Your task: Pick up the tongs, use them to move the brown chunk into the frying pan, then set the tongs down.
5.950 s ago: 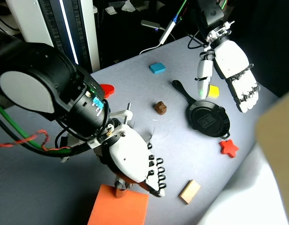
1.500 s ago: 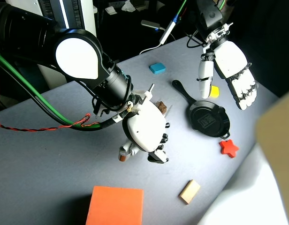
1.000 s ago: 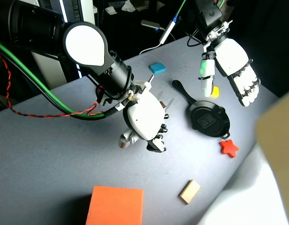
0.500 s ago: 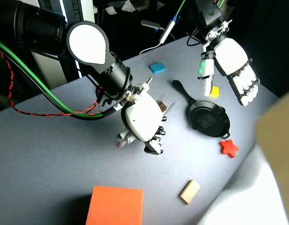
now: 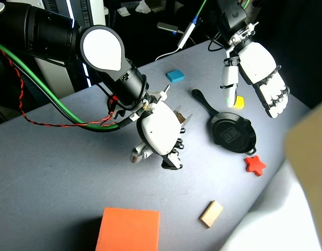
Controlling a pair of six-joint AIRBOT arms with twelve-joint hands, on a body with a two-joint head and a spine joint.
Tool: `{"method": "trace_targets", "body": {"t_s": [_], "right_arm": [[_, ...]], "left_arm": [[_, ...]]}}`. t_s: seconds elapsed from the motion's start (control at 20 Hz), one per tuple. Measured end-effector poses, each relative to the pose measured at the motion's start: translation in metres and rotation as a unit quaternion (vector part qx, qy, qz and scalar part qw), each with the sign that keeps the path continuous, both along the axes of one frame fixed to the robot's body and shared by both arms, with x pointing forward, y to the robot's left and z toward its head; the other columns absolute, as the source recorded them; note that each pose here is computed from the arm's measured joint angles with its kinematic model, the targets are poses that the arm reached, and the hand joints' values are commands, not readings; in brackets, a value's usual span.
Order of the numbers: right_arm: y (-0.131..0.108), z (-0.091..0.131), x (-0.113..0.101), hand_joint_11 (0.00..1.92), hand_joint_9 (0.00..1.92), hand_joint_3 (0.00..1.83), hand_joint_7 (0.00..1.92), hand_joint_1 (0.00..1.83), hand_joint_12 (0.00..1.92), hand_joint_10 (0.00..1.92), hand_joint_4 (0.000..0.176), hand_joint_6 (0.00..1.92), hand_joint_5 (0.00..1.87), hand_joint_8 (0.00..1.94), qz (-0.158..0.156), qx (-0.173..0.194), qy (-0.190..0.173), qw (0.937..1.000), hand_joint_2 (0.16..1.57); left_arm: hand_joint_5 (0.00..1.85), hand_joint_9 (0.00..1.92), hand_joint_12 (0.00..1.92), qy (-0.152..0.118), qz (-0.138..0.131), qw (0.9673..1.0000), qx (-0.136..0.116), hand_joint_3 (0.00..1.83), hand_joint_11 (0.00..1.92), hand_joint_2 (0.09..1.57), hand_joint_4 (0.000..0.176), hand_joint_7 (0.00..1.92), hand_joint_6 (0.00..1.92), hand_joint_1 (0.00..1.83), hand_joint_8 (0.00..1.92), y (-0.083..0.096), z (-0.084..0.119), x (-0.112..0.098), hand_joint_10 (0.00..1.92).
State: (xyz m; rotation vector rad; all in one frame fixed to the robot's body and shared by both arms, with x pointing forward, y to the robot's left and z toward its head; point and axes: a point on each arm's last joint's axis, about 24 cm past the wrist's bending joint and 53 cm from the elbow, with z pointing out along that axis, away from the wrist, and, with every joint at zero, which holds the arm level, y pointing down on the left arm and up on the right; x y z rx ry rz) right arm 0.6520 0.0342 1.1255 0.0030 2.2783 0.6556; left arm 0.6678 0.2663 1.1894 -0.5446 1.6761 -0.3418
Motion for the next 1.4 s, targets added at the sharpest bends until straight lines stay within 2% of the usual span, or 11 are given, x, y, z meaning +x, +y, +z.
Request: {"method": "trace_targets", "body": {"t_s": [0.1,0.3,0.4,0.6,0.65,0.7,0.9,1.15,1.2,1.25,1.4], "right_arm": [[0.000,-0.003,-0.001,0.00,0.42,0.00,0.68,1.00,1.53,0.54,0.000,0.11,0.59,0.00,0.001,-0.004,0.000,1.0000,1.17],[0.003,-0.010,-0.005,0.00,0.40,0.01,0.68,0.94,1.54,0.59,0.000,0.11,0.59,0.00,0.004,-0.008,0.008,0.9999,1.19],[0.002,-0.010,-0.004,0.00,0.42,0.00,0.69,0.92,1.52,0.54,0.000,0.10,0.59,0.00,0.004,-0.009,0.005,0.9999,1.19],[0.006,-0.013,-0.005,0.00,0.44,0.00,0.70,0.96,1.53,0.54,0.000,0.11,0.61,0.01,0.009,-0.016,0.002,0.9998,1.17],[0.007,-0.014,-0.006,0.00,0.44,0.00,0.70,0.96,1.53,0.54,0.000,0.11,0.61,0.01,0.009,-0.016,0.003,0.9998,1.18],[0.009,-0.013,-0.006,0.03,0.47,0.00,0.74,1.01,1.55,0.56,0.000,0.12,0.65,0.02,0.011,-0.016,0.001,0.9998,1.18],[0.007,-0.016,-0.004,0.06,0.51,0.00,0.78,1.06,1.57,0.59,0.000,0.14,0.69,0.03,0.011,-0.020,-0.001,0.9997,1.18],[0.006,-0.018,-0.003,0.22,0.62,0.00,0.90,1.09,1.50,0.60,0.000,0.23,0.80,0.06,0.010,-0.021,-0.001,0.9997,1.20],[0.006,-0.018,-0.003,0.24,0.65,0.04,0.93,1.09,1.50,0.60,0.000,1.10,0.76,0.06,0.010,-0.022,-0.001,0.9997,1.21],[0.006,-0.018,-0.003,0.25,0.65,0.02,0.95,1.08,1.52,0.62,0.000,1.32,0.72,0.06,0.010,-0.021,-0.001,0.9997,1.24],[0.006,-0.018,-0.003,0.27,0.67,0.00,0.98,1.08,1.50,0.64,0.000,1.38,0.71,0.06,0.010,-0.022,-0.002,0.9997,1.26]], "left_arm": [[0.07,0.06,0.26,0.000,0.000,1.0000,0.001,0.00,0.00,1.22,0.000,0.06,0.00,0.06,0.00,0.000,0.000,0.000,0.00],[0.08,0.07,0.29,-0.001,0.003,1.0000,0.001,0.00,0.00,1.22,0.000,0.08,0.00,0.06,0.00,0.002,0.000,0.000,0.00],[0.08,0.06,0.26,-0.001,0.004,1.0000,0.001,0.00,0.00,1.22,0.000,0.06,0.00,0.05,0.00,0.002,0.000,0.000,0.00],[0.07,0.06,0.25,-0.001,0.004,1.0000,0.001,0.00,0.00,1.22,0.000,0.06,0.00,0.05,0.00,0.002,0.000,0.000,0.00],[0.08,0.07,0.30,-0.001,0.005,1.0000,0.001,0.00,0.00,1.22,0.000,0.07,0.00,0.03,0.00,0.002,0.000,0.000,0.00],[0.10,0.09,0.35,-0.001,0.005,1.0000,0.001,0.00,0.00,1.22,0.000,0.09,0.01,0.05,0.00,0.003,0.000,0.000,0.01],[0.09,0.07,0.29,-0.001,0.007,1.0000,0.002,0.00,0.00,1.22,0.000,0.08,0.00,0.04,0.00,0.004,0.000,0.000,0.00],[0.10,0.08,0.33,-0.002,0.010,0.9999,0.001,0.00,0.00,1.22,0.000,0.09,0.00,0.07,0.00,0.005,0.000,0.000,0.00],[0.09,0.08,0.32,-0.002,0.011,0.9999,0.001,0.00,0.00,1.22,0.000,0.08,0.00,0.08,0.00,0.005,0.000,0.000,0.00],[0.09,0.08,0.32,-0.002,0.012,0.9999,0.001,0.00,0.00,1.22,0.000,0.08,0.00,0.07,0.00,0.006,0.000,-0.001,0.00],[0.11,0.09,0.36,-0.001,0.011,0.9999,0.000,0.00,0.00,1.21,0.000,0.09,0.01,0.07,0.00,0.005,0.000,-0.001,0.00]]}}
